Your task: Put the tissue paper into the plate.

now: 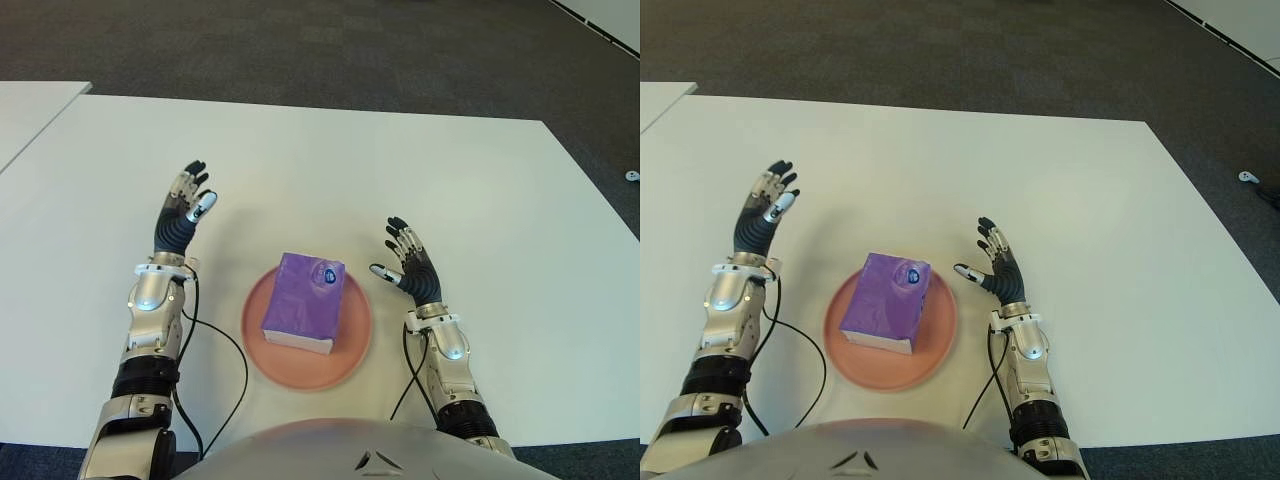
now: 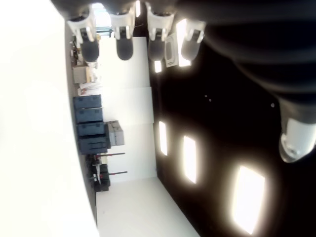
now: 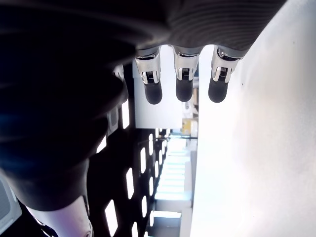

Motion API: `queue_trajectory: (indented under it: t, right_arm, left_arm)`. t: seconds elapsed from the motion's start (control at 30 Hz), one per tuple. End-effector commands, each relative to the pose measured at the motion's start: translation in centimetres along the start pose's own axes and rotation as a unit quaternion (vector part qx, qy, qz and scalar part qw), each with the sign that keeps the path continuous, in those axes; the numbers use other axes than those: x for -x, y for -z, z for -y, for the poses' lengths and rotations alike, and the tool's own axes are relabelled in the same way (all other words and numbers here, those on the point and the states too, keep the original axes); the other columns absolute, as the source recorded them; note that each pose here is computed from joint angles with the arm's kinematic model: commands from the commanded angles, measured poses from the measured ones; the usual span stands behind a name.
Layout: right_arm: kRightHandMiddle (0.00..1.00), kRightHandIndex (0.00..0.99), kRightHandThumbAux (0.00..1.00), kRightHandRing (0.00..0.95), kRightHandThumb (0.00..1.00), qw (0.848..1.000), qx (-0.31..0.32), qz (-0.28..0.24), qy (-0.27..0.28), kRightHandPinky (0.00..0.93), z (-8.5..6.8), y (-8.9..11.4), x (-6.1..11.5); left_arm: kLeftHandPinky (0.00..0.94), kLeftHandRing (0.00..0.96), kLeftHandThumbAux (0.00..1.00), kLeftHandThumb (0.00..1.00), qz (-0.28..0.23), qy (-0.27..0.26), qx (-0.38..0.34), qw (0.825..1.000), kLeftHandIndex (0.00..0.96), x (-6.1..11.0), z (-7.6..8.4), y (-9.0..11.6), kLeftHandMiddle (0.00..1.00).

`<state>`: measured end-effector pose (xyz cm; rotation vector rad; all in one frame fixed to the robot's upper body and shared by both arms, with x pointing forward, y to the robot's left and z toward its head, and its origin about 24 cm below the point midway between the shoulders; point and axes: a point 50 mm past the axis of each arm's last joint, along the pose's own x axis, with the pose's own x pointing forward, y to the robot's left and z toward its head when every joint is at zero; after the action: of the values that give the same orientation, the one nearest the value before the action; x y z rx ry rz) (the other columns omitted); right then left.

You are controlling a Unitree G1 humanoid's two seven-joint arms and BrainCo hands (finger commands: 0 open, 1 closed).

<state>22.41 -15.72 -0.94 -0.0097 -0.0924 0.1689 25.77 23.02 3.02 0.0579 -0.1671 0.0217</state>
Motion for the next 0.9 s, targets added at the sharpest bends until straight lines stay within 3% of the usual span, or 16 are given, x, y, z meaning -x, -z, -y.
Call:
queue_trajectory:
  t: [0.03, 0.27, 0.53, 0.9]
  right_arm:
    - [0.0, 0.0, 0.812, 0.0, 0.003, 0.991, -0.03, -0.132, 0.015, 0.0, -0.6, 4.6, 4.5]
    - [0.0, 0.0, 0.811, 0.0, 0.002, 0.99, -0.031, -0.138, 0.017, 0.0, -0.7, 4.6, 4.5]
    - [0.0, 0.0, 0.815, 0.0, 0.0, 0.99, -0.031, -0.14, 0.015, 0.0, -0.6, 4.6, 4.4]
    - [0.0, 0.0, 0.83, 0.0, 0.0, 0.989, -0.034, -0.145, 0.016, 0.0, -0.9, 4.4, 4.3]
  left_arm:
    - [0.0, 0.0, 0.453, 0.0, -0.04, 0.009, -0.007, 0.999, 0.0, 0.9, 0.5, 1.8, 0.0]
    - [0.0, 0.0, 0.45, 0.0, -0.074, 0.023, -0.018, 0.997, 0.0, 1.9, 1.4, 3.3, 0.0]
    - [0.0, 0.0, 0.453, 0.0, -0.109, 0.046, -0.018, 0.993, 0.0, 3.4, 1.5, 4.8, 0.0]
    - [0.0, 0.0, 0.439, 0.0, -0.112, 0.063, -0.014, 0.992, 0.0, 4.7, 2.2, 4.8, 0.0]
